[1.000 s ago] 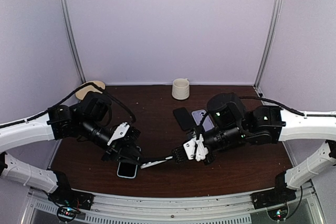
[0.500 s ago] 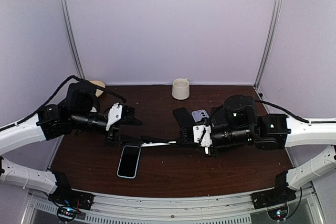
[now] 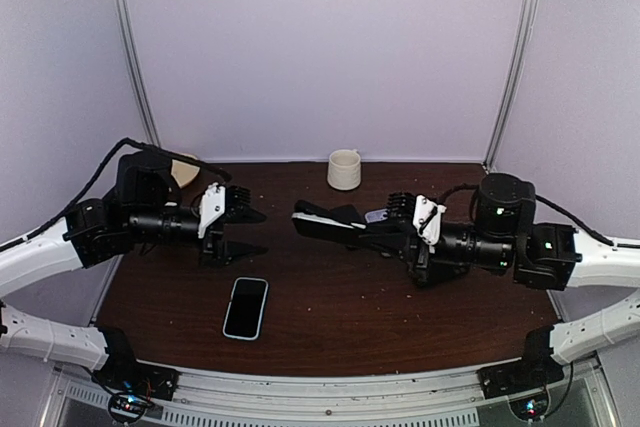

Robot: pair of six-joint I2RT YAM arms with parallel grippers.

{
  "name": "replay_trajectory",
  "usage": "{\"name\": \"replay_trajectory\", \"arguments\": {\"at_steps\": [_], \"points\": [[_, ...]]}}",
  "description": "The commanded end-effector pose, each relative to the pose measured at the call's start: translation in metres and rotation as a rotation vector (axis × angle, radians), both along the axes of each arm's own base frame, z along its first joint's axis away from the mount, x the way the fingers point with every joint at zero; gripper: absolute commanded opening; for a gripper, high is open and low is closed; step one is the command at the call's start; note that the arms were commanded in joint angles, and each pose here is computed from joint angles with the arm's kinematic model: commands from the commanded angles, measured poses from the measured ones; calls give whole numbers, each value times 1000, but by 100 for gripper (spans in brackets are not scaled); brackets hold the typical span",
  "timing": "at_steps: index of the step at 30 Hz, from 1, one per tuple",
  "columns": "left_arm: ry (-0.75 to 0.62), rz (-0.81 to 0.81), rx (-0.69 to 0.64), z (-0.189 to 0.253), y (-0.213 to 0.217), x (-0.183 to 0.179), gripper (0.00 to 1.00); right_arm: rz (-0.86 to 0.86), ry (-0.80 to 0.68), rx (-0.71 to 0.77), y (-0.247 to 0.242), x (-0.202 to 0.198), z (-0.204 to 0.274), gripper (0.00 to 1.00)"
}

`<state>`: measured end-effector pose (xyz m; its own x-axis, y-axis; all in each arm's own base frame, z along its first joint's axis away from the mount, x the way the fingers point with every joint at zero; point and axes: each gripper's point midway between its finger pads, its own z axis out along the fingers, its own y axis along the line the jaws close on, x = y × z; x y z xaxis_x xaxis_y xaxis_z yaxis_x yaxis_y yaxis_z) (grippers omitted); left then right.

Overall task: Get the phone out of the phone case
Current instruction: Remove the phone from the bottom left corner of the phone case.

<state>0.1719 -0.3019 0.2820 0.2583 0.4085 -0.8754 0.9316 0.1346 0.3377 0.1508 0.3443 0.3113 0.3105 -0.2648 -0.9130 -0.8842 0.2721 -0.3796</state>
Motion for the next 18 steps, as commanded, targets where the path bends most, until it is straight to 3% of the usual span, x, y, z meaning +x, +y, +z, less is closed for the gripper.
{"name": "replay_trajectory", "arguments": {"at_steps": [1, 11, 18], "points": [[-19, -56, -102, 24, 0, -9, 50, -56, 2, 233, -17, 4, 52, 0], [-11, -329, -292, 56, 4, -62, 43, 160, 3, 386, -18, -33, 70, 0], [3, -327, -337, 68, 5, -61, 38, 264, 27, 466, -6, -44, 86, 0]]}}
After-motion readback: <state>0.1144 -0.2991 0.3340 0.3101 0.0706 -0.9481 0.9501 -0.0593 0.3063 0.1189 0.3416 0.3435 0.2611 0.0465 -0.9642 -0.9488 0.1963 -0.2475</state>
